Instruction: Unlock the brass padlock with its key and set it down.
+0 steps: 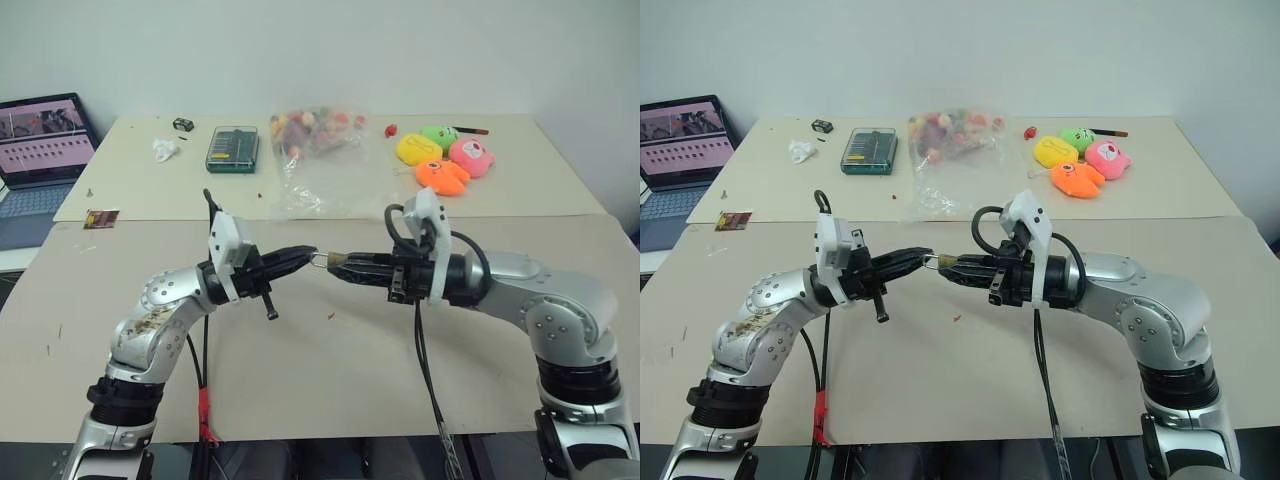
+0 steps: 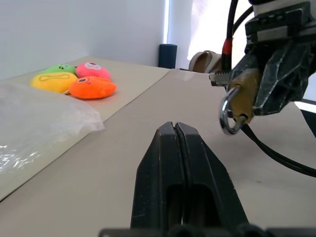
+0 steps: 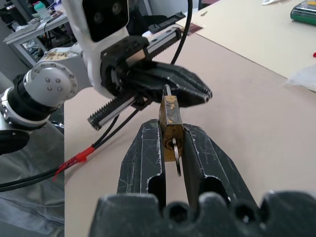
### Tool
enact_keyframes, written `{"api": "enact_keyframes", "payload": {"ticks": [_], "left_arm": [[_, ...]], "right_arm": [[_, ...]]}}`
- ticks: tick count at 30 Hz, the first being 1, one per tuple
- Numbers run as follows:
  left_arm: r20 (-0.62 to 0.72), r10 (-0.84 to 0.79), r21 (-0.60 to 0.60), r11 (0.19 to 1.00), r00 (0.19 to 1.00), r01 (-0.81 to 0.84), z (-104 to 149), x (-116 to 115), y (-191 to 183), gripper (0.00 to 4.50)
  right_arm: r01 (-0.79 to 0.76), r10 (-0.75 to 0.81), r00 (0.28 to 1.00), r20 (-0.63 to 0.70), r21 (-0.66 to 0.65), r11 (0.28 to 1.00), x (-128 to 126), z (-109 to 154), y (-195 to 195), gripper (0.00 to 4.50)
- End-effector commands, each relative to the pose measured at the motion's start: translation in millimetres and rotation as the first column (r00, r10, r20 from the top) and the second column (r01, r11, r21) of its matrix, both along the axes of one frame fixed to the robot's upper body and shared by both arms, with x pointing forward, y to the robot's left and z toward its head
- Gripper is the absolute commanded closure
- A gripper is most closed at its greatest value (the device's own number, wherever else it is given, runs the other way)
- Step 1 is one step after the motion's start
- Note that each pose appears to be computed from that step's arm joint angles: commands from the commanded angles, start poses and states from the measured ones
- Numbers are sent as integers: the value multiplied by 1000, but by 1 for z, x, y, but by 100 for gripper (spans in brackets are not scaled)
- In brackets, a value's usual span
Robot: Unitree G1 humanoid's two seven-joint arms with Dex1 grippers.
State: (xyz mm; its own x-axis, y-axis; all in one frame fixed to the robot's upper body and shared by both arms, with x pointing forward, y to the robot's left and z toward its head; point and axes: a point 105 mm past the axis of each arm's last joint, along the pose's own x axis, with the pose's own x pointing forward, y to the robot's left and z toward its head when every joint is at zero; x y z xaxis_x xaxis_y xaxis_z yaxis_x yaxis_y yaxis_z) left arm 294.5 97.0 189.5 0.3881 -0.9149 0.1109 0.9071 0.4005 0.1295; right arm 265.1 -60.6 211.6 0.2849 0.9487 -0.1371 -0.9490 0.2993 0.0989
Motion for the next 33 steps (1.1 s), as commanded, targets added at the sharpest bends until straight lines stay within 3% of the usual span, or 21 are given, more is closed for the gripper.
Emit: {"api": "enact_keyframes", "payload": {"ticks": [1, 14, 33], "left_arm": [[5, -33, -34, 999, 999, 34, 8, -5, -4, 443], [-127, -269, -84, 962, 955, 260, 14, -47, -26, 443], [-177, -211, -74, 977, 961, 201, 1, -39, -20, 443]], "right_arm": [[-24, 22, 998, 63, 39, 999, -7, 12, -1, 436], [12, -13, 997, 70, 9, 1000, 1, 2, -10, 436], [28, -32, 993, 110, 41, 999, 6, 26, -15, 436]]}}
